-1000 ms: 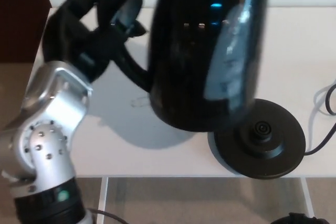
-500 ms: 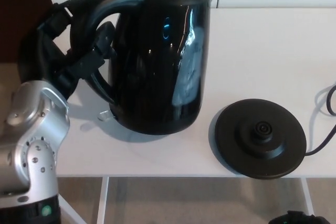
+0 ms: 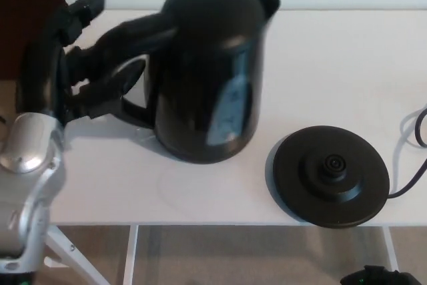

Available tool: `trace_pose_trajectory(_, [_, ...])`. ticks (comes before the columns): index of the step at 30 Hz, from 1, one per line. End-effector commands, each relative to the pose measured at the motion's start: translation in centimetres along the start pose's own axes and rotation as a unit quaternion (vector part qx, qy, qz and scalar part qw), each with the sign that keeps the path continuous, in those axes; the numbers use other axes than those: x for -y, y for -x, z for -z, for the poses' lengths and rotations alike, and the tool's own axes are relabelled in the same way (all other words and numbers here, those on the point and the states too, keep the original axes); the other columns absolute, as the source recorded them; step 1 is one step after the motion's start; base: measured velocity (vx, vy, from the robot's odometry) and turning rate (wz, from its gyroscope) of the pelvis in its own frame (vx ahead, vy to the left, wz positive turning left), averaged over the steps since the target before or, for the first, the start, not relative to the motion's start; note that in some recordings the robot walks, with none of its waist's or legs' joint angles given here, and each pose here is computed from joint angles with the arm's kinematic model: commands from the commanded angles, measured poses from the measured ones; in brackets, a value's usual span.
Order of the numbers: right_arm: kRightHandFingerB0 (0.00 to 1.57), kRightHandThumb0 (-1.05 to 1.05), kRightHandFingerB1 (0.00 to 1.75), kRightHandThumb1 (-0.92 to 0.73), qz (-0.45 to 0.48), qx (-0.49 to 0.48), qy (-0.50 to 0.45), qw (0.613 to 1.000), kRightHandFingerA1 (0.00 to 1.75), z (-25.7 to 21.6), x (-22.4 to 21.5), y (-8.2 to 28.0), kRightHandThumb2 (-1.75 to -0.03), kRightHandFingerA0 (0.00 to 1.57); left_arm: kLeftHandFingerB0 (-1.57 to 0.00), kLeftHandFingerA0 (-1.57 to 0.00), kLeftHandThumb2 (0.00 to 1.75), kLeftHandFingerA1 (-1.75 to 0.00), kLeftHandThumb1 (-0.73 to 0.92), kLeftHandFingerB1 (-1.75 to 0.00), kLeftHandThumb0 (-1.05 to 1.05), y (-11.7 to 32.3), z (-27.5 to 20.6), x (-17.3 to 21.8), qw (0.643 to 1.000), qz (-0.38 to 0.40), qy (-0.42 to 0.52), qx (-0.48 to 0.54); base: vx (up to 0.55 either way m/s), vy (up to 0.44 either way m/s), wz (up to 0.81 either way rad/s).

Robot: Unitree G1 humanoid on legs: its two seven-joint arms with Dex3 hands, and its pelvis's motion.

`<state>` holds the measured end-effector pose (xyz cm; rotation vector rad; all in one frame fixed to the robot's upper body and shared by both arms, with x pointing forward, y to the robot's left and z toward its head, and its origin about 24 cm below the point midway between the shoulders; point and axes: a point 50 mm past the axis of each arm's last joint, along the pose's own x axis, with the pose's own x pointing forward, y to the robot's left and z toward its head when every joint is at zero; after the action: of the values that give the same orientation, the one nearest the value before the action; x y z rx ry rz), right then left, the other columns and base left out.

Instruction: The robot walk towards a table in front and uses its left hand to pick up the pot from the base and places it on the table

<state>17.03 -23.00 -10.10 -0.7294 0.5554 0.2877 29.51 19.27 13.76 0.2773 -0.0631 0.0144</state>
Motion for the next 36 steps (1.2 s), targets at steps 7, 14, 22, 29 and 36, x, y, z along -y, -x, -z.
trace_pose_trajectory(7, [0.61,-0.20,0.49,-0.55,0.002,-0.003,0.013,1.000,0.58,0.3,0.2,0.0,-0.55,0.76,0.00,0.00,0.74,0.00,0.39,-0.01,-0.61,2.1,-1.2,0.4,0.864,0.270,-0.423,-0.044,0.00,0.000,0.00])
trace_pose_trajectory(14, [0.61,-0.18,0.48,-0.53,0.002,-0.006,0.009,1.000,0.56,0.3,0.4,0.0,-0.55,0.74,0.00,0.00,0.56,0.00,0.41,-0.01,-0.78,2.7,-1.8,-0.2,0.869,0.296,-0.392,-0.058,0.00,0.000,0.00])
trace_pose_trajectory(22, [0.62,-0.18,0.48,-0.53,0.010,-0.007,0.001,1.000,0.57,0.1,0.4,-0.3,-0.55,0.75,0.00,0.00,0.56,0.00,0.53,0.00,-0.87,4.2,-5.3,-3.7,0.925,0.265,-0.266,0.049,0.00,0.000,0.00])
trace_pose_trajectory(29, [0.62,-0.22,0.49,-0.53,0.001,-0.017,0.005,1.000,0.59,1.1,-0.4,0.5,-0.55,0.77,0.00,0.00,0.56,0.00,0.54,0.00,-0.88,7.9,-6.4,-11.3,0.960,0.121,-0.241,0.081,0.00,0.000,0.00])
trace_pose_trajectory(36, [0.60,-0.20,0.48,-0.54,-0.010,-0.030,0.001,1.000,0.57,2.0,-1.1,1.2,-0.55,0.74,0.00,0.00,0.75,0.00,0.43,0.00,-0.74,16.0,2.8,-19.4,0.994,-0.082,0.062,0.043,0.00,0.000,0.00])
